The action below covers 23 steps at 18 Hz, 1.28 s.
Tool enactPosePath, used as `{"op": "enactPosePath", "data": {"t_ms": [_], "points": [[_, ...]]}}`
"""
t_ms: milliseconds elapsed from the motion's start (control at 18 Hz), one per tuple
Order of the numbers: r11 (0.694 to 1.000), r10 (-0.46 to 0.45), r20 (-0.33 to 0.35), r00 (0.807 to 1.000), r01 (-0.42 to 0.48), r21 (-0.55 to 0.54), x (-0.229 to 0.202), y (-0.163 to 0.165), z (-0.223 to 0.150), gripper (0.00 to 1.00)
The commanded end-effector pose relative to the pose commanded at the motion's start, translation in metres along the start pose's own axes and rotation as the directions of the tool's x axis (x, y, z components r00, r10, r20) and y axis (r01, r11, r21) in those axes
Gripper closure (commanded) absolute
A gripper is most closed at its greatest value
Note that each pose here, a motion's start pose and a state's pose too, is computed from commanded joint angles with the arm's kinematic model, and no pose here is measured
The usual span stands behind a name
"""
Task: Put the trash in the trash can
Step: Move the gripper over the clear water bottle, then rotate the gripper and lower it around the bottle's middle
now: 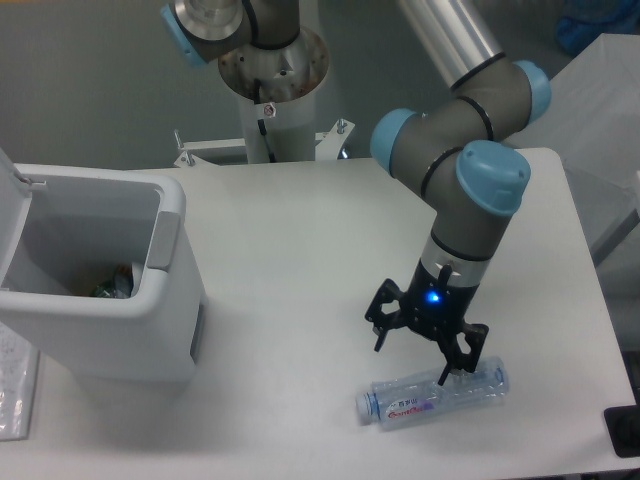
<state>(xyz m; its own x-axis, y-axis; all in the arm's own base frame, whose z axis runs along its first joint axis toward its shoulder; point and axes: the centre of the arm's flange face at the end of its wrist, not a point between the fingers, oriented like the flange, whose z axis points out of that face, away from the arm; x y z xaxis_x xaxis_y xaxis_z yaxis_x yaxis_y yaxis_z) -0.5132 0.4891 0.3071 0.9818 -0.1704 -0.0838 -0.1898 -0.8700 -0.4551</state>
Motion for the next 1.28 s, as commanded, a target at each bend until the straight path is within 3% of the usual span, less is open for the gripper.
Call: {"op": "enactPosePath", "data": {"t_ms": [167,389,556,944,1278], "points": [[0.999,0.023,-0.008,1.0,-0.024,-0.024,0.001,0.008,0.008,0.0],[0.979,0.079,0.017,0.997,-0.075,-0.19,0.001,0.014,0.021,0.0],[0.957,0.168,0.001,0.986,-0.163,-0.241,0.011,-0.009,0.035,0.0],[0.926,0.247,-0.009,0.969,-0.239,-0.291,0.027,-0.047,0.061,0.0],[0.833,0.345,-0.085,0.935,-0.347,-0.431,0.058,-0.062,0.105,0.0]]}}
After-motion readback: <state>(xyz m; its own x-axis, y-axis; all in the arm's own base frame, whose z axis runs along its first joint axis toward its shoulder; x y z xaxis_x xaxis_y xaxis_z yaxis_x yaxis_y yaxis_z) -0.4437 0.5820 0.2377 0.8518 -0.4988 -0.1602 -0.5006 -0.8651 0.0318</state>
